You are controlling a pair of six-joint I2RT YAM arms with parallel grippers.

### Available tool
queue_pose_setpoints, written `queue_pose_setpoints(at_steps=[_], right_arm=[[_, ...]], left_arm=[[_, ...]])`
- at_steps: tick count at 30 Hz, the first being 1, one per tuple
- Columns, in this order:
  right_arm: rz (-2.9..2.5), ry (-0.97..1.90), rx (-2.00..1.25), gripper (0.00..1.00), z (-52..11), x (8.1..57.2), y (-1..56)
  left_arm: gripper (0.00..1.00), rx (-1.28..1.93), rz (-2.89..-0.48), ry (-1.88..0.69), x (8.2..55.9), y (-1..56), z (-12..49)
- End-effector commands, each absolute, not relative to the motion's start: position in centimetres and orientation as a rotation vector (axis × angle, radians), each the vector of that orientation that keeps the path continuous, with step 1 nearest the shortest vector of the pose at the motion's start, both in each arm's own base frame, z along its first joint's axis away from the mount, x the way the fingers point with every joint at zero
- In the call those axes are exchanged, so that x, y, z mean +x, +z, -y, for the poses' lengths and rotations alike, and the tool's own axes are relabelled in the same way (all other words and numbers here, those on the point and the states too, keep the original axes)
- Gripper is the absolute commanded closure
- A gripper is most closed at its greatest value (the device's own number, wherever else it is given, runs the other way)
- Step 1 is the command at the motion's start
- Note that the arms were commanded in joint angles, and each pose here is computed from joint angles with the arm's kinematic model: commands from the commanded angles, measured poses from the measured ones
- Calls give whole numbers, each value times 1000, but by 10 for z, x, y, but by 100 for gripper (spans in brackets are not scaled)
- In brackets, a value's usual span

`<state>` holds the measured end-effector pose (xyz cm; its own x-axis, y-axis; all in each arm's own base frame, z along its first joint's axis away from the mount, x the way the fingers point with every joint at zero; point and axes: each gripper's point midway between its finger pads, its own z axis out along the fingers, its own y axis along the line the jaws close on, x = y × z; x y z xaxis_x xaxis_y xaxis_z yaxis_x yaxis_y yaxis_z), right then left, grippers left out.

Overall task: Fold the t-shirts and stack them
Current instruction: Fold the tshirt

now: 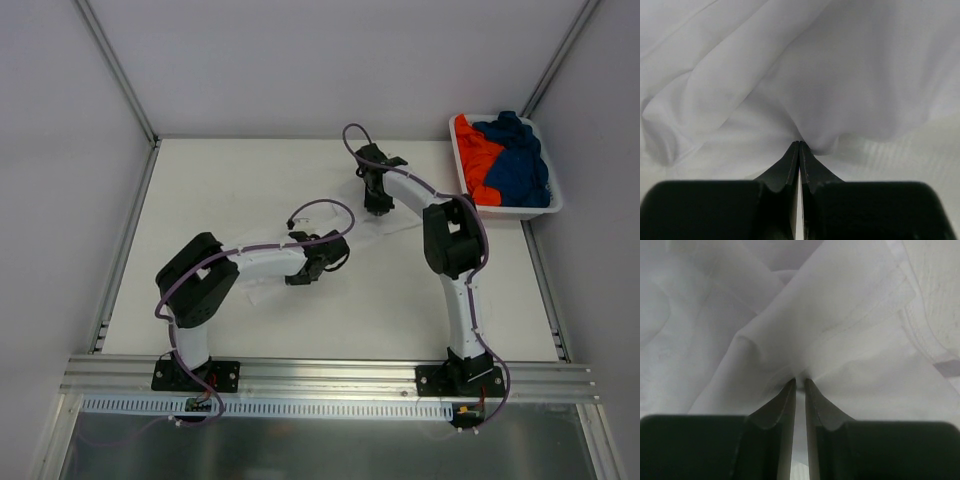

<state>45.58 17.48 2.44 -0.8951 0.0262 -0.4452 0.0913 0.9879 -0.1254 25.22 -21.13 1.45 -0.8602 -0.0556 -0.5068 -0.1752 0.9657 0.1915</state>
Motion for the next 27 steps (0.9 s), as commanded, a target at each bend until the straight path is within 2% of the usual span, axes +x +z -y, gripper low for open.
queue_pose_setpoints(at_steps=[1, 16, 27], right_arm=[[-2725, -189, 83, 84, -163, 459, 22], [-2711, -27, 103, 82, -145, 509, 32], [-2678, 173, 140, 81, -149, 546, 30]], left_arm=[[100, -141, -2708, 229, 220, 0, 246], [100, 57, -2686, 25, 174, 43, 320], [100, 117, -2632, -14, 174, 57, 352]])
